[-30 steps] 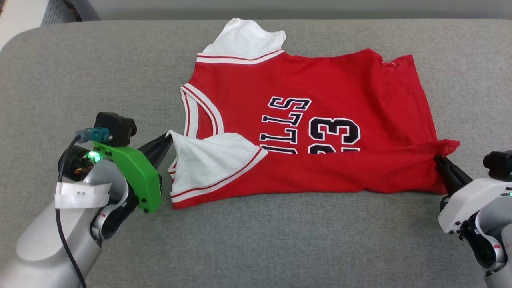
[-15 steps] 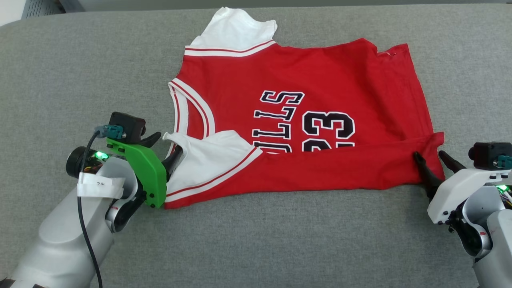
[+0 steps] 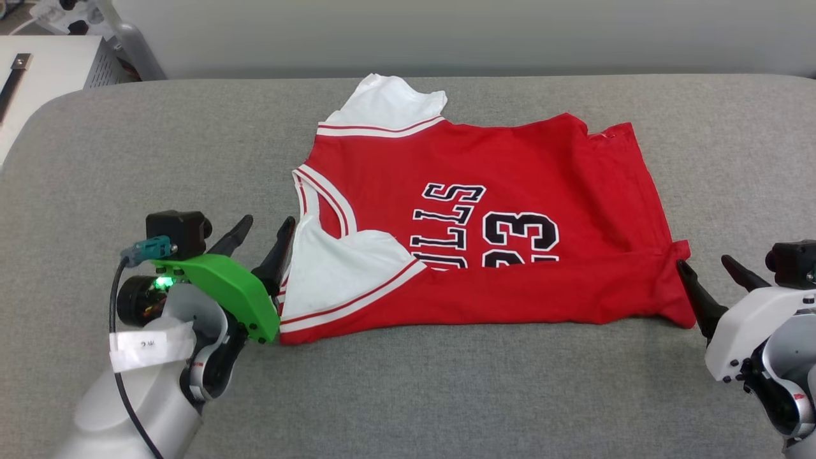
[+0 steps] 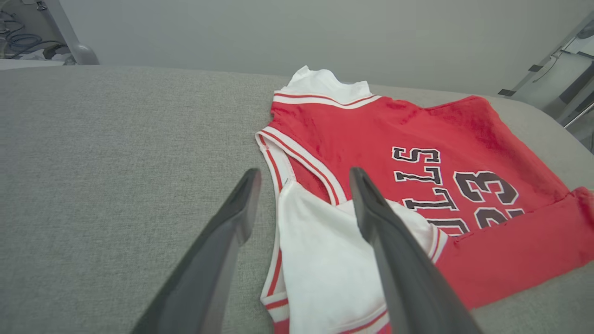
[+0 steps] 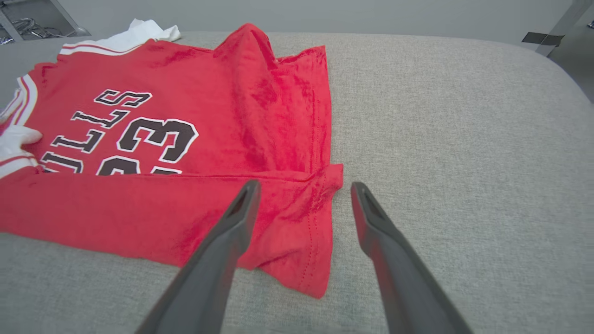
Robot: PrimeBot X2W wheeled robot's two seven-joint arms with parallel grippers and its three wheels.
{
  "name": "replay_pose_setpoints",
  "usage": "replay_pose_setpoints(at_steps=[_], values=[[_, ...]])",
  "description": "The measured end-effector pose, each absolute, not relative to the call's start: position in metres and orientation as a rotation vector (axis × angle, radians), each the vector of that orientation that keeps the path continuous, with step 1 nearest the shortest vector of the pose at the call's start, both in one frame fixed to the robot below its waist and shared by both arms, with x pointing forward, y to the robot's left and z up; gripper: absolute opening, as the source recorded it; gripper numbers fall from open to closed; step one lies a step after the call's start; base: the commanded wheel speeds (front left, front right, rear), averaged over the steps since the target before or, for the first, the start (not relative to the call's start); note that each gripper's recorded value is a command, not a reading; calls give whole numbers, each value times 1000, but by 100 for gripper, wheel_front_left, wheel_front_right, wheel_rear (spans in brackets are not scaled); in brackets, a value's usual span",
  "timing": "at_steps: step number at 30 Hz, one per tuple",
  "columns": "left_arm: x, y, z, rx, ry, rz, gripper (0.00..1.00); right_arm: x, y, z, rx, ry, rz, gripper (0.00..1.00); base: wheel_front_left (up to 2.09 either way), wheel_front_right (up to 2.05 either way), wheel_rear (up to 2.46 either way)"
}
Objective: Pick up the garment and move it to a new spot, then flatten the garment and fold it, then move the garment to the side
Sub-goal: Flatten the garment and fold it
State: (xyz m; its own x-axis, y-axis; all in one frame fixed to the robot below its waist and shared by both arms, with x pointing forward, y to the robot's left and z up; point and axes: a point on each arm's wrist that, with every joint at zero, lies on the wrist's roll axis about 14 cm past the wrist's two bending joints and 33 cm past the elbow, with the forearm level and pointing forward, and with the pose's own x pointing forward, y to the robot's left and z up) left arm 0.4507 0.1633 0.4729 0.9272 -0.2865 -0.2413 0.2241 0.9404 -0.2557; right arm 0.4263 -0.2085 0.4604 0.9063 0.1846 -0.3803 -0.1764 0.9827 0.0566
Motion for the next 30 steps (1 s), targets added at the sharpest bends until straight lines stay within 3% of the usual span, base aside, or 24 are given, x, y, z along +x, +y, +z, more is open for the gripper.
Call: replay_pose_setpoints(at_steps=[6,15,30], values=[[423,164,469,-243,329,-214,100,408,-201,464,5,443,201,100,0,0,0],[380,161,424,-159,610,-196,100,387,-200,459,7,540,179,100,0,0,0],[384,166,377,-113,768,-146,100,387,-205,439,-1,614,144,100,0,0,0]])
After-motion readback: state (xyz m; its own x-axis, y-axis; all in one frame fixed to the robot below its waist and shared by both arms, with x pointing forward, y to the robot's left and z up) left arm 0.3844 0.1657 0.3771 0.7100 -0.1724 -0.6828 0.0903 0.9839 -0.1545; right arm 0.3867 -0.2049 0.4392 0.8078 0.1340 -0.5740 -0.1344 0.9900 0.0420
